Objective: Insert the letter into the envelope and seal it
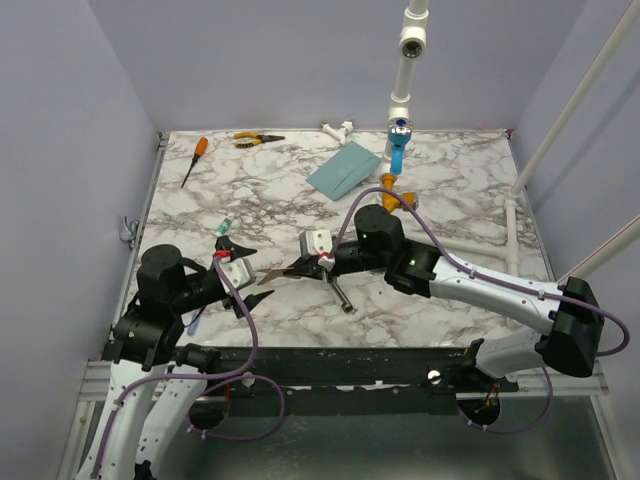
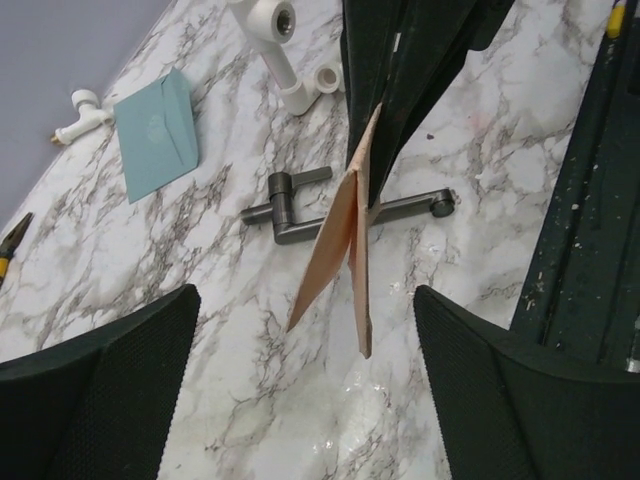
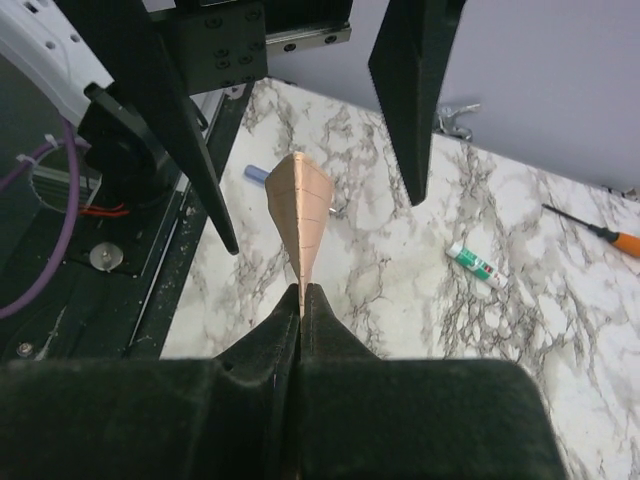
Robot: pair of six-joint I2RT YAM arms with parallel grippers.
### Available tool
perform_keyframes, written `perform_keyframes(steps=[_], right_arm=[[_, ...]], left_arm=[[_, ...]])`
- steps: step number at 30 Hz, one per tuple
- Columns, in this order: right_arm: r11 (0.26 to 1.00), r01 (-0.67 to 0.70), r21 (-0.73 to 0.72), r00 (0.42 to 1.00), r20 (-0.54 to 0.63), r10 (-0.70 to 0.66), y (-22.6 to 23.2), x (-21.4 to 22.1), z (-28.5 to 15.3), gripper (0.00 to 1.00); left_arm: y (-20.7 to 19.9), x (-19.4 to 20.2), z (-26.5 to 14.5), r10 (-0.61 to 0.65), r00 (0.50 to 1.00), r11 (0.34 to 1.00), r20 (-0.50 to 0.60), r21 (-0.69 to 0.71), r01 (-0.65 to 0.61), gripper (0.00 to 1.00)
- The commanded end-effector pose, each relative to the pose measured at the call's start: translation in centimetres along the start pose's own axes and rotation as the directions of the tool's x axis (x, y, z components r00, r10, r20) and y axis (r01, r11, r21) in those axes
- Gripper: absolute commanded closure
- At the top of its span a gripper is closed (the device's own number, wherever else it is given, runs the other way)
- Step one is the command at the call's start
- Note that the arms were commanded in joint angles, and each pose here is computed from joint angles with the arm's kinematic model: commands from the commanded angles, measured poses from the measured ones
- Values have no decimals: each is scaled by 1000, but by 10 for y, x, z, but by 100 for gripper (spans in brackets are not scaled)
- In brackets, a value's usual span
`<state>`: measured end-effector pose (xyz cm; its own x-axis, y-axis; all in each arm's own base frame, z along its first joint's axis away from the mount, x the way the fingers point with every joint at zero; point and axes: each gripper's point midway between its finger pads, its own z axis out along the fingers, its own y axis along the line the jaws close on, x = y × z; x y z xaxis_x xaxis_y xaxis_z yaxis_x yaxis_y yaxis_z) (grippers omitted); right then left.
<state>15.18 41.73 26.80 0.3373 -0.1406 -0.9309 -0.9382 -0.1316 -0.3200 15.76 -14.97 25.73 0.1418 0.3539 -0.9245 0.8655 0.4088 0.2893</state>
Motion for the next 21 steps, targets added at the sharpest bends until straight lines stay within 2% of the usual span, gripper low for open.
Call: perform_keyframes(steps=[1,5,10,15,17,20,21], right_arm=[[999,45,-23,996,77,-43,5,-26,-4,99],[997,53,-53,993,109,-47,11,-33,1,99],[995,74,-66,981,184,-61,13,-51,2,99],[993,89,-80,983,170,-75,17,-51,9,99],[992,93,-83,982,174,-77,18,-52,9,99],[992,92,-91,979,192,-73,20,-56,10,99],[992,90,-93,978,197,-70,21,-57,10,99]], left_arm=[[-15,-28,-7,20,996,997,84,75,-27,21],[-17,-34,-6,-9,996,995,93,101,-1,37],[-22,-28,-2,-56,995,990,82,137,45,36],[-21,-36,-2,-29,995,989,100,147,14,40],[-21,-36,-2,-30,995,989,98,149,15,48],[-24,-33,-1,-31,995,986,99,165,15,68],[-25,-32,0,-31,994,985,100,170,14,83]])
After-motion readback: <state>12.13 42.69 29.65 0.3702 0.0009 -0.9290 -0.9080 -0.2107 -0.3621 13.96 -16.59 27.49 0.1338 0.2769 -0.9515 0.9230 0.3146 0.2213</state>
